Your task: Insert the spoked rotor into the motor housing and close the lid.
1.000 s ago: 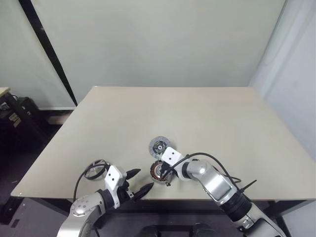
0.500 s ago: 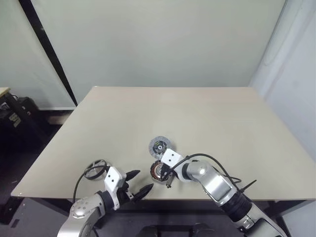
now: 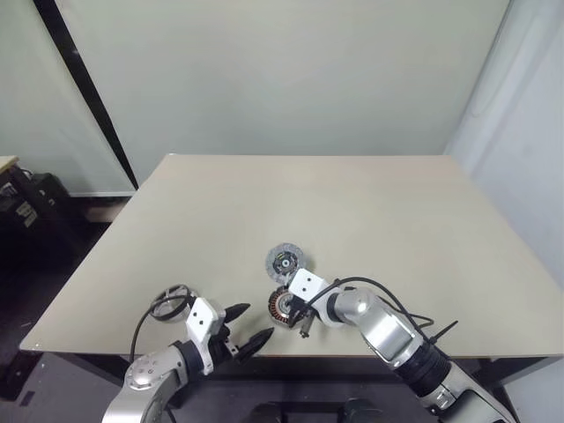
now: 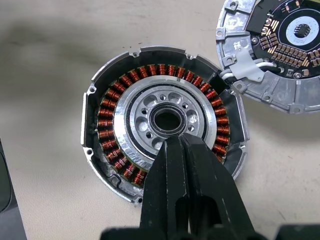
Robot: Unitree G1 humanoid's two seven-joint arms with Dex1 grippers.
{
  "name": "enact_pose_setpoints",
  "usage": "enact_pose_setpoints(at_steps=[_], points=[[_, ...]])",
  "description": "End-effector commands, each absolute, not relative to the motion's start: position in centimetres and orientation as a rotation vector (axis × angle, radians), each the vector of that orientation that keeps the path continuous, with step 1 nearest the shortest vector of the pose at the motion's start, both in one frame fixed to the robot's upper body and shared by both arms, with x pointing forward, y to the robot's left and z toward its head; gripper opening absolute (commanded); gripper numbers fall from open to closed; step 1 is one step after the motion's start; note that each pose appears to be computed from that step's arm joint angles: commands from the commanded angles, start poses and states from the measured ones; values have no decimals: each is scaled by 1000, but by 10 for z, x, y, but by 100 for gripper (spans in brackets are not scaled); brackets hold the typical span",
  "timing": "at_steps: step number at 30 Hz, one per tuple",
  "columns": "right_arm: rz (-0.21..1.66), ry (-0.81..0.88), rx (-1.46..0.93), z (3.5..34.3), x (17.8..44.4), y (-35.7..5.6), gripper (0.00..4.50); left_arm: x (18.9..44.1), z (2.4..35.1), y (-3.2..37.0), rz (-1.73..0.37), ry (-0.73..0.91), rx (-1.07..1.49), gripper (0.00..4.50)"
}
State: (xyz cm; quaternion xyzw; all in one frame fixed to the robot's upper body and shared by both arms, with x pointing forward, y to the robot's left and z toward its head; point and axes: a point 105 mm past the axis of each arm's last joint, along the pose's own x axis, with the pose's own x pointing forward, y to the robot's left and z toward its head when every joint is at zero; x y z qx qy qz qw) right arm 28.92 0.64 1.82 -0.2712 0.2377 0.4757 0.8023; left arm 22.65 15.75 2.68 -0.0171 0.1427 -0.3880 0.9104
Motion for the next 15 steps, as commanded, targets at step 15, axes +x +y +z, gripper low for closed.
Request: enact_pose_setpoints(at_steps=[15], points=[[1013, 472, -582, 21, 294, 11, 3, 226, 37, 153, -811, 248, -22, 450]])
